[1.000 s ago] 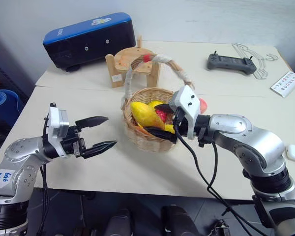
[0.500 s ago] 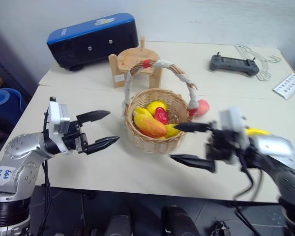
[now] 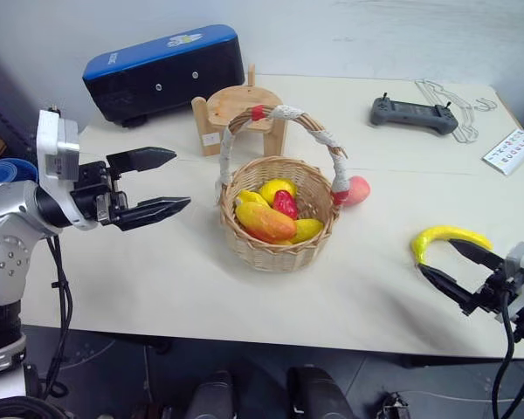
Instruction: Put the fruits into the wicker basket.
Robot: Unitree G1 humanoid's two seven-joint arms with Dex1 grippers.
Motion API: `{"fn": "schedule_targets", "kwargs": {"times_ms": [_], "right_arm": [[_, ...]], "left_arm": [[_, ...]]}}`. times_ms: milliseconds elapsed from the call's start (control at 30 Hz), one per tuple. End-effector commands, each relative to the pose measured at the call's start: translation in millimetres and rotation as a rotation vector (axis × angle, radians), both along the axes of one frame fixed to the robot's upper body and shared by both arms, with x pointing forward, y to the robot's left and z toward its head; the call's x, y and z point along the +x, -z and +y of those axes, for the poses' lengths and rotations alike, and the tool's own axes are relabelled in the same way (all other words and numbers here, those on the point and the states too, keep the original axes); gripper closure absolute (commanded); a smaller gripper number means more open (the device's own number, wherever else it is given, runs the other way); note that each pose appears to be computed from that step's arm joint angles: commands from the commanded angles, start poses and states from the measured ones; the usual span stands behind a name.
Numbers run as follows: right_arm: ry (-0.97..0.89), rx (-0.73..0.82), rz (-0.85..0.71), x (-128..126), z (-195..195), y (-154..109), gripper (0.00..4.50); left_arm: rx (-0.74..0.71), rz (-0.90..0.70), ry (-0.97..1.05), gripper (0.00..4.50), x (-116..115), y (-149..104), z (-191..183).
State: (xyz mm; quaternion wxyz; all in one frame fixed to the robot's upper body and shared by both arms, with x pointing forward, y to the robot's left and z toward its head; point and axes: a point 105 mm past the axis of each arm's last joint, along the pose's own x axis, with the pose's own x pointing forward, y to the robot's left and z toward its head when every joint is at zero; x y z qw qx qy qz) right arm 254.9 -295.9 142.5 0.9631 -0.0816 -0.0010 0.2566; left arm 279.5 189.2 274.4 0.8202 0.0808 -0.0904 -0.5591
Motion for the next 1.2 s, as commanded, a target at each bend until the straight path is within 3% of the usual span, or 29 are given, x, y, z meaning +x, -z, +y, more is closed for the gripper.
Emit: {"fn": "schedule_targets", "kwargs": {"times_ms": [33,133,367,667,700,900,1033,1200], "right_arm": [[0.001,0.019,-0.08,28,15,-28,0.04],[-0.003,0.066,-0.058,66,42,-49,0.04],[0.108,0.09,0.124,142,92,-61,0.04],[0.106,0.033,0.248,174,113,-31,0.04],[0.112,0.03,0.251,175,111,-29,0.21],[0.091,0.027,0.244,173,101,-33,1.67],[-0.047,0.005,0.123,147,91,-58,1.78],[-0.345,-0.128,0.09,69,84,-64,1.78]], "left_arm": [[0.013,-0.053,0.002,0.0,1,-14,1],[0.02,-0.045,0.0,0.0,5,-14,0],[0.052,-0.038,0.024,0.0,13,-6,-10],[0.06,-0.021,0.029,0.0,10,5,-11],[0.061,-0.022,0.029,0.0,10,6,-11],[0.066,-0.026,0.029,0.0,8,6,-11],[0.065,-0.027,0.034,0.0,7,8,-12],[0.067,-0.011,0.031,0.0,6,13,-8]]}}
